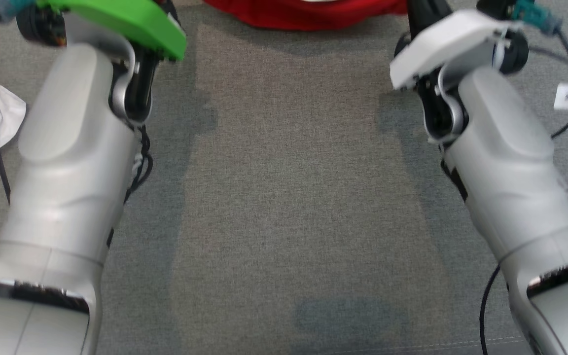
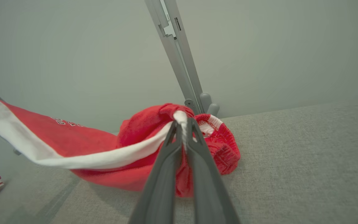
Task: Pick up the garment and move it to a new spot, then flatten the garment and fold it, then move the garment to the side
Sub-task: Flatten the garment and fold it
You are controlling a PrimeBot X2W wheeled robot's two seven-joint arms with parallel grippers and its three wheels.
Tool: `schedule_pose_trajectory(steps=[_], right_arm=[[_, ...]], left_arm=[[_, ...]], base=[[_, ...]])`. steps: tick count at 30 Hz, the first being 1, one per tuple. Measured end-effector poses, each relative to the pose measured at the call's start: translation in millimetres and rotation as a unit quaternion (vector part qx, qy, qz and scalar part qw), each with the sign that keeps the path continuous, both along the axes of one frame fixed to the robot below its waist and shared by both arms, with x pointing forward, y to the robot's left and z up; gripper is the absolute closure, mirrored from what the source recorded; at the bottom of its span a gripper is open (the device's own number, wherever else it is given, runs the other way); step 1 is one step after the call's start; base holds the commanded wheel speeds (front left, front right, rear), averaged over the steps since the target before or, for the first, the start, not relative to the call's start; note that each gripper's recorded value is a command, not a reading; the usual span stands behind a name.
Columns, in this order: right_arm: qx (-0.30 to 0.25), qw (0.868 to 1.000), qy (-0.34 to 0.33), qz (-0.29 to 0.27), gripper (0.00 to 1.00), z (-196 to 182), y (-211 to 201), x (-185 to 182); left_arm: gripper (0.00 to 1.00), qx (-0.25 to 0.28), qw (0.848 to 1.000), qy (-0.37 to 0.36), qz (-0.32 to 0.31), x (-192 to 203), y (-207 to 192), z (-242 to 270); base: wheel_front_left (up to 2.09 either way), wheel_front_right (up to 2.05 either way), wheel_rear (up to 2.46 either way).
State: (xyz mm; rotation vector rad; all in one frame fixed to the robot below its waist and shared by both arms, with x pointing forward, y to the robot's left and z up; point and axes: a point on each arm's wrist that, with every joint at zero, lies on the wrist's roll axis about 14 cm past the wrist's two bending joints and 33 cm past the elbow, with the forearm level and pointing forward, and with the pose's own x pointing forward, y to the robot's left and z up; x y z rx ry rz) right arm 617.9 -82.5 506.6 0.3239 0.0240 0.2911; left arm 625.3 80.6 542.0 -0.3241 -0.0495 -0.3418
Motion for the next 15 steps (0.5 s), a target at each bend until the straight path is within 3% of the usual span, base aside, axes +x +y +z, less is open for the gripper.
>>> schedule_pose_trajectory(steps=[7,15], right_arm=[[0.046,0.996,0.076,-0.013,1.0,-71.5,-20.0,-74.9],[0.052,0.993,0.101,-0.021,1.0,-91.6,-33.7,-155.5]], left_arm=[[1.0,-0.004,0.997,0.079,0.002,-69.5,7.1,-84.7],[1.0,0.003,0.997,0.082,0.007,-144.2,20.0,-100.2]], base=[[0.0,0.0,0.0],[0.0,0.0,0.0]])
